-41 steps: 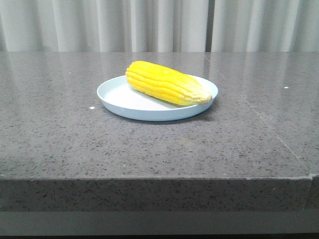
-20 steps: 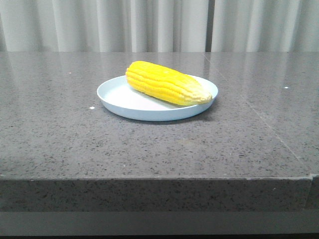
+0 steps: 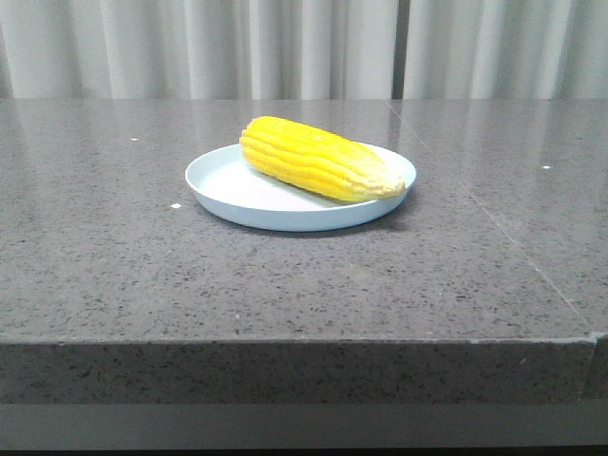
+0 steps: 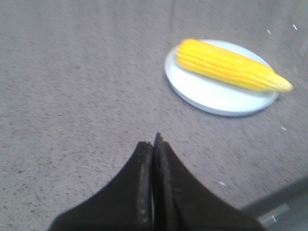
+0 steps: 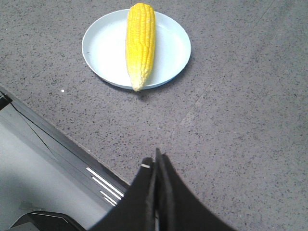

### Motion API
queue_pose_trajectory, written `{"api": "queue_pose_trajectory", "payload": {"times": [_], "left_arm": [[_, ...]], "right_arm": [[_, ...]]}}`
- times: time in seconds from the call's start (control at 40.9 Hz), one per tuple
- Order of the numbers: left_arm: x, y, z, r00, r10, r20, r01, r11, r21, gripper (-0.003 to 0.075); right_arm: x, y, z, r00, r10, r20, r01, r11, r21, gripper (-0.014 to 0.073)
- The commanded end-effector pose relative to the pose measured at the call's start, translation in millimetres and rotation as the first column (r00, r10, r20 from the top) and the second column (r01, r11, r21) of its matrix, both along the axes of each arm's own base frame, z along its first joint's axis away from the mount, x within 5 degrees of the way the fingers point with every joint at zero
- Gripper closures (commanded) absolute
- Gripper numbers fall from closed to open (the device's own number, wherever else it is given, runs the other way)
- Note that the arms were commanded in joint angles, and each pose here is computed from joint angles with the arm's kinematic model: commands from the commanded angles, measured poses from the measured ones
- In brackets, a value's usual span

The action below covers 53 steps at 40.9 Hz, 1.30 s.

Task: Place corn on plate with both arms

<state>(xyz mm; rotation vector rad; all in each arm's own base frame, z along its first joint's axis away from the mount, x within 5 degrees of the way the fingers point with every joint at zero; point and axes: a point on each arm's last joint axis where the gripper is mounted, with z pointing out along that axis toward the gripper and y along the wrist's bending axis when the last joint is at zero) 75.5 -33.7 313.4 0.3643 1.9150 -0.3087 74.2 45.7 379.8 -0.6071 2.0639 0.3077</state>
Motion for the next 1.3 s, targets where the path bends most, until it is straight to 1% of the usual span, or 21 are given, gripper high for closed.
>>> {"api": "queue_pose_trajectory", "payload": {"times": [0.0, 0.147, 0.245, 0.343, 0.49, 0.563, 0.71, 1.077, 1.199, 1.273], "left_arm": [[-3.9, 6.3, -7.0, 0.981, 0.062, 0.185, -0.046, 0.995, -0.089, 0.074], [-14.6, 18.0, -38.3, 0.935, 0.178, 0.307, -0.141, 0.98, -0.139, 0.074], [-18.8, 23.9, -61.9, 0.897, 0.257, 0.359, -0.211, 0.964, -0.162, 0.074], [-20.5, 27.3, -78.7, 0.856, 0.311, 0.412, -0.256, 0.949, -0.185, 0.074], [-19.8, 30.2, -102.1, 0.811, 0.361, 0.46, -0.298, 0.932, -0.206, 0.074], [-20.6, 31.1, -103.2, 0.813, 0.372, 0.448, -0.314, 0.928, -0.201, 0.0741], [-20.6, 31.3, -103.1, 0.805, 0.365, 0.468, -0.324, 0.931, -0.169, 0.0741], [-20.5, 31.3, -103.3, 0.806, 0.363, 0.467, -0.325, 0.931, -0.164, 0.0741], [-20.5, 31.7, -103.5, 0.802, 0.351, 0.483, -0.335, 0.934, -0.123, 0.0741], [-20.5, 32.1, -103.5, 0.8, 0.353, 0.484, -0.339, 0.933, -0.12, 0.0741]], "right_arm": [[1.0, 0.4, 12.2, 0.997, 0.001, 0.08, -0.004, 0.999, 0.04, 0.0662], [1.0, 0.4, 12.2, 0.997, 0.001, 0.08, -0.004, 0.999, 0.04, 0.0662], [1.0, 0.4, 12.2, 0.997, 0.001, 0.08, -0.004, 0.999, 0.04, 0.0662], [1.0, 0.4, 12.2, 0.997, 0.001, 0.08, -0.004, 0.999, 0.04, 0.0662], [1.0, 0.4, 12.2, 0.997, 0.001, 0.08, -0.004, 0.999, 0.04, 0.0662], [1.0, 0.4, 12.3, 0.997, 0.001, 0.08, -0.004, 0.999, 0.041, 0.0662], [1.0, 0.4, 12.3, 0.997, 0.001, 0.08, -0.004, 0.999, 0.041, 0.0662], [1.0, 0.4, 12.3, 0.997, 0.001, 0.08, -0.004, 0.999, 0.041, 0.0662], [1.0, 0.4, 12.3, 0.997, 0.001, 0.08, -0.004, 0.999, 0.041, 0.0662], [1.0, 0.4, 12.3, 0.997, 0.001, 0.08, -0.004, 0.999, 0.041, 0.0662]]}}
